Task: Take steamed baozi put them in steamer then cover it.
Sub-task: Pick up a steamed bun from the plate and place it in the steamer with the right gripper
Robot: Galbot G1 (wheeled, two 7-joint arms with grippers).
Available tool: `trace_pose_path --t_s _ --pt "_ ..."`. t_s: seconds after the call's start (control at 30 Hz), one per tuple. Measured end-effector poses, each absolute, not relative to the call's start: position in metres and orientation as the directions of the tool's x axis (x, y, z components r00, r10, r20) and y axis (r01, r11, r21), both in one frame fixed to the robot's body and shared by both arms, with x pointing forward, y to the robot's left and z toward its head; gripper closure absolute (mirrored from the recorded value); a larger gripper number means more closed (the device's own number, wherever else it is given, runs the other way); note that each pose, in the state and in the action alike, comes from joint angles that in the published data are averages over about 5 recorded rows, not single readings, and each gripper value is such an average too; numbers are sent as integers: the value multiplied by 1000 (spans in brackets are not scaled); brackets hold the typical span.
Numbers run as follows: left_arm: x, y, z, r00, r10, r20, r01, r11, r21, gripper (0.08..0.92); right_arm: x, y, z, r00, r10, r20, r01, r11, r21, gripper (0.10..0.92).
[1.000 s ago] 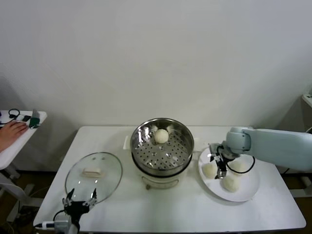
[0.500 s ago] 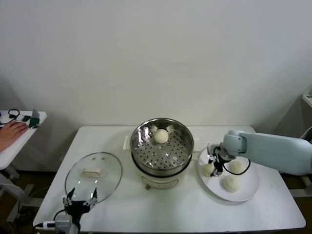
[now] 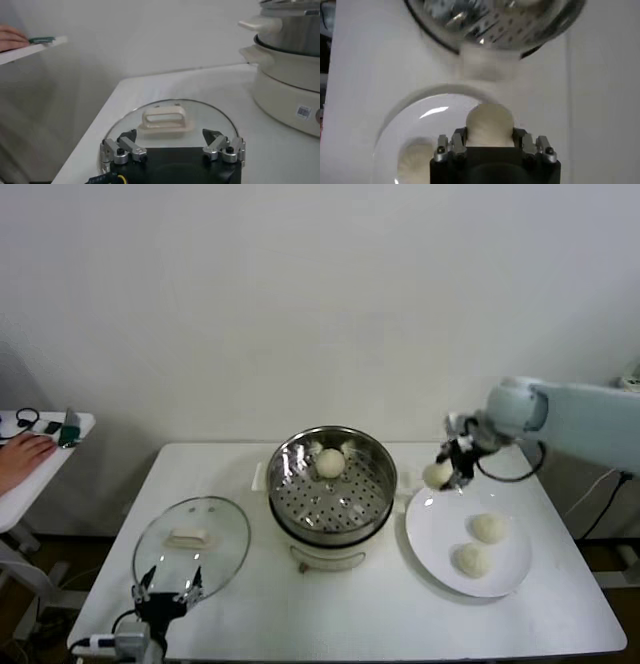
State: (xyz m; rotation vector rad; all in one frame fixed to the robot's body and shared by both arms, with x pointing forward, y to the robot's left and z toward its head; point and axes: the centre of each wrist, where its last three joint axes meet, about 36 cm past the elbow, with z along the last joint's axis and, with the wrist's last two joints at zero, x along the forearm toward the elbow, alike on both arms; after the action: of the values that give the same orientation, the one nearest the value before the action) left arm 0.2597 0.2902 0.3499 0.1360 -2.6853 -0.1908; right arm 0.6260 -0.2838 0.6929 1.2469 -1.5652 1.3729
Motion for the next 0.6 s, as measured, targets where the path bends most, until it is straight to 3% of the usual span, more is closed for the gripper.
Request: trace_pose_path --t_s 0.13,0.27,0.6 --pt "261 290 352 -900 -124 417 -66 986 152 177 620 -240 735 -314 -266 911 -939 -57 -340 420" --pt "263 291 354 -902 -125 413 -68 987 149 177 611 -188 748 -315 -302 900 -929 -98 -358 419" --pt "261 292 356 -902 -133 410 -80 986 144 177 603 -82 683 -265 -281 922 -926 -194 -325 411"
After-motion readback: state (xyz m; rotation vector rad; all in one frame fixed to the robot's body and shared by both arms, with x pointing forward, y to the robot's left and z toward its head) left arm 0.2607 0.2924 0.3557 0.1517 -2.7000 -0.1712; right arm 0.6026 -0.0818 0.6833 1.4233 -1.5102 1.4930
